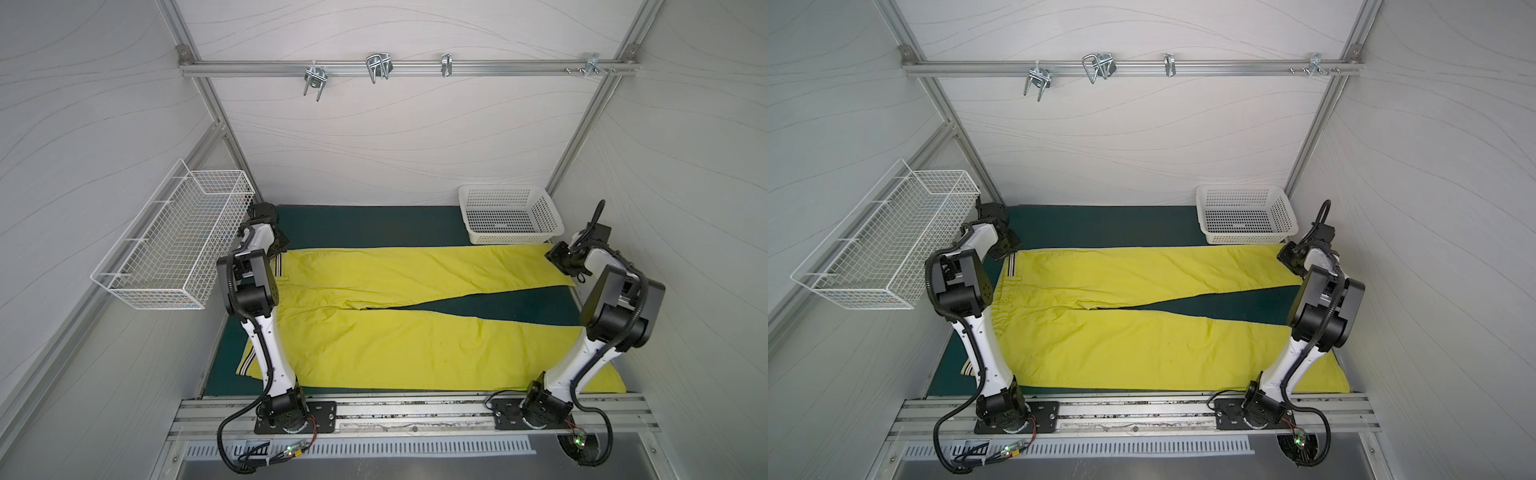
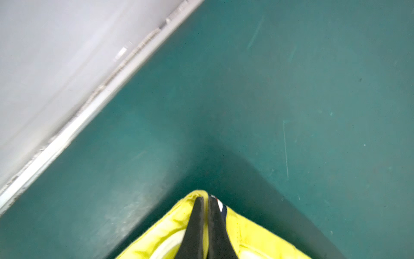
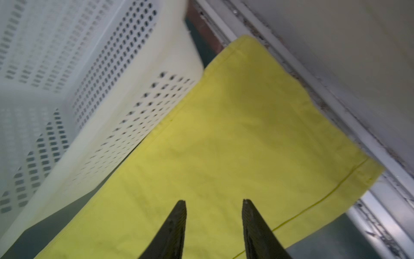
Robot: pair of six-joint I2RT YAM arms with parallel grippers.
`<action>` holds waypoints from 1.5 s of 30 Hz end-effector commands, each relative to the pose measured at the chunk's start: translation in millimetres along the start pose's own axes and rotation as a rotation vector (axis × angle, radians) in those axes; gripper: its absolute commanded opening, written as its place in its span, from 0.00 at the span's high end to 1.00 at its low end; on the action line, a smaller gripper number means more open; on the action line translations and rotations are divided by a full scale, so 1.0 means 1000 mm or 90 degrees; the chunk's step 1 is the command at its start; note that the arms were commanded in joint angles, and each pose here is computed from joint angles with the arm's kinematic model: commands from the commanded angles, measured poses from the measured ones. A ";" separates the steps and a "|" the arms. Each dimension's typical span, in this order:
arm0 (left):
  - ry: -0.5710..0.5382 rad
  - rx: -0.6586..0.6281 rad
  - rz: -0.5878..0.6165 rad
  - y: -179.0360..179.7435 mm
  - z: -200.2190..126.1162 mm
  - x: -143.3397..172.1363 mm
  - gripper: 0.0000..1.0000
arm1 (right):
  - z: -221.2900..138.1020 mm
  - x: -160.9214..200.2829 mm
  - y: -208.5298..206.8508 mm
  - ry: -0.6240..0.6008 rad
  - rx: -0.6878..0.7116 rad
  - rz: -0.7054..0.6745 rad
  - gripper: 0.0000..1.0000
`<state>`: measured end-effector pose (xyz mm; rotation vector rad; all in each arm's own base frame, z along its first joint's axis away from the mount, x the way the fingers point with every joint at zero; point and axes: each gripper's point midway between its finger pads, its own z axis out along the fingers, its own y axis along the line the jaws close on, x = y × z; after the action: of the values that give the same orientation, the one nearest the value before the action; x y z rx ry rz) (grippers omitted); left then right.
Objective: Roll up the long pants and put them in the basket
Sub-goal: Fold the long pant at the center of the board.
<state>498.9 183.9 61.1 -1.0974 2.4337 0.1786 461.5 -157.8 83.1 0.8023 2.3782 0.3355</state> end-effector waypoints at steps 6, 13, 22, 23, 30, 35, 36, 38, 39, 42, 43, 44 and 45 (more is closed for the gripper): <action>-0.062 -0.017 -0.037 0.014 -0.022 -0.033 1.00 | 0.043 -0.008 -0.023 0.056 0.035 -0.002 0.56; -0.063 -0.030 -0.019 0.018 -0.022 -0.031 1.00 | 0.054 -0.035 -0.033 0.035 0.069 -0.043 0.53; -0.063 -0.028 -0.003 0.019 -0.023 -0.033 1.00 | 0.078 -0.053 -0.045 0.041 0.092 -0.087 0.43; -0.063 -0.028 -0.002 0.019 -0.023 -0.033 1.00 | 0.082 -0.052 -0.041 0.049 0.077 -0.090 0.42; -0.067 -0.021 0.004 0.018 -0.027 -0.036 1.00 | 0.100 -0.052 -0.043 0.083 0.043 -0.081 0.35; -0.069 -0.014 0.003 0.016 -0.028 -0.037 1.00 | 0.112 -0.043 -0.044 0.108 0.012 -0.060 0.47; -0.068 -0.012 0.002 0.015 -0.028 -0.037 1.00 | 0.113 -0.042 -0.043 0.111 0.004 -0.052 0.61; -0.065 -0.007 -0.001 0.013 -0.027 -0.036 1.00 | 0.112 -0.039 -0.046 0.118 0.008 -0.037 1.00; -0.063 -0.005 -0.001 0.013 -0.026 -0.036 1.00 | 0.108 -0.039 -0.047 0.117 0.008 -0.034 1.00; -0.057 0.013 -0.007 0.008 -0.029 -0.034 1.00 | 0.088 -0.043 -0.051 0.079 0.030 -0.021 1.00; -0.055 0.023 -0.010 0.006 -0.029 -0.033 1.00 | 0.080 -0.045 -0.051 0.062 0.032 -0.014 1.00; -0.054 0.037 -0.014 0.002 -0.031 -0.033 1.00 | 0.071 -0.046 -0.051 0.045 0.027 -0.003 1.00; -0.054 0.048 -0.020 -0.001 -0.033 -0.032 1.00 | 0.062 -0.049 -0.048 0.029 0.019 0.005 1.00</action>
<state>499.5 179.5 60.6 -1.0475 2.4647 0.1571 541.5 -212.4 26.7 0.5990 2.4629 0.2528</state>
